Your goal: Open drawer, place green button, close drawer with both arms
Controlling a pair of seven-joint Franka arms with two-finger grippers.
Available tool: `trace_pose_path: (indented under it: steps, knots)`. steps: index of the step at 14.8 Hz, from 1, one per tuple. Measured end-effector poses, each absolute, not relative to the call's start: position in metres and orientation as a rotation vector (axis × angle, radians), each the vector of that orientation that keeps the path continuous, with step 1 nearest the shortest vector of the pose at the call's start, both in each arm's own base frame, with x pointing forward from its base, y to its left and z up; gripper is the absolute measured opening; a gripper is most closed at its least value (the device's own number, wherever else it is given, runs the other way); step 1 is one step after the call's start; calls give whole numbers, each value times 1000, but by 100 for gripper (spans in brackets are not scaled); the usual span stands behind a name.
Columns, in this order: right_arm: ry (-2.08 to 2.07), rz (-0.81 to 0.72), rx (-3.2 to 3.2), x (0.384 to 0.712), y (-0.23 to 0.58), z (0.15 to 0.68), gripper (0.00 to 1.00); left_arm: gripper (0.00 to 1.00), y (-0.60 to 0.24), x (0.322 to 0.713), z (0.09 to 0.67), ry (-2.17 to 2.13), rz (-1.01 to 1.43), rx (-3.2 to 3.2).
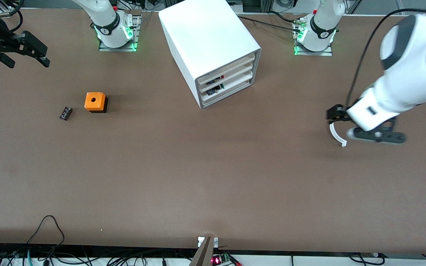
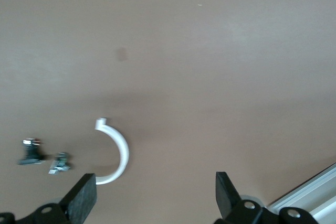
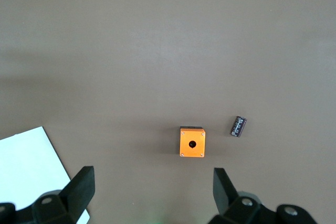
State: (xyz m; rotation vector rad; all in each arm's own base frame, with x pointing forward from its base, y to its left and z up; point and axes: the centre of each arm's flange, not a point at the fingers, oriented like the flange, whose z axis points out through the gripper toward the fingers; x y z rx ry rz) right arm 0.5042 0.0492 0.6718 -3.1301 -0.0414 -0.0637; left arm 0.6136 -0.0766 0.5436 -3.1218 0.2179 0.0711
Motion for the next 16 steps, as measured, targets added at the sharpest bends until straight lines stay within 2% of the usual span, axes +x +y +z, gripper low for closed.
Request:
trace_pose_path:
  steps: [3,7,16]
  knots:
    - [-33,-41,-3134,510,47,664,100,100,-36,594,578,195,-3,-3109]
    - [-45,14,-3144,535,30,643,100,100,-42,572,595,210,30,-3103]
    - [-43,35,-3150,545,28,642,100,100,-44,572,592,216,39,-3102]
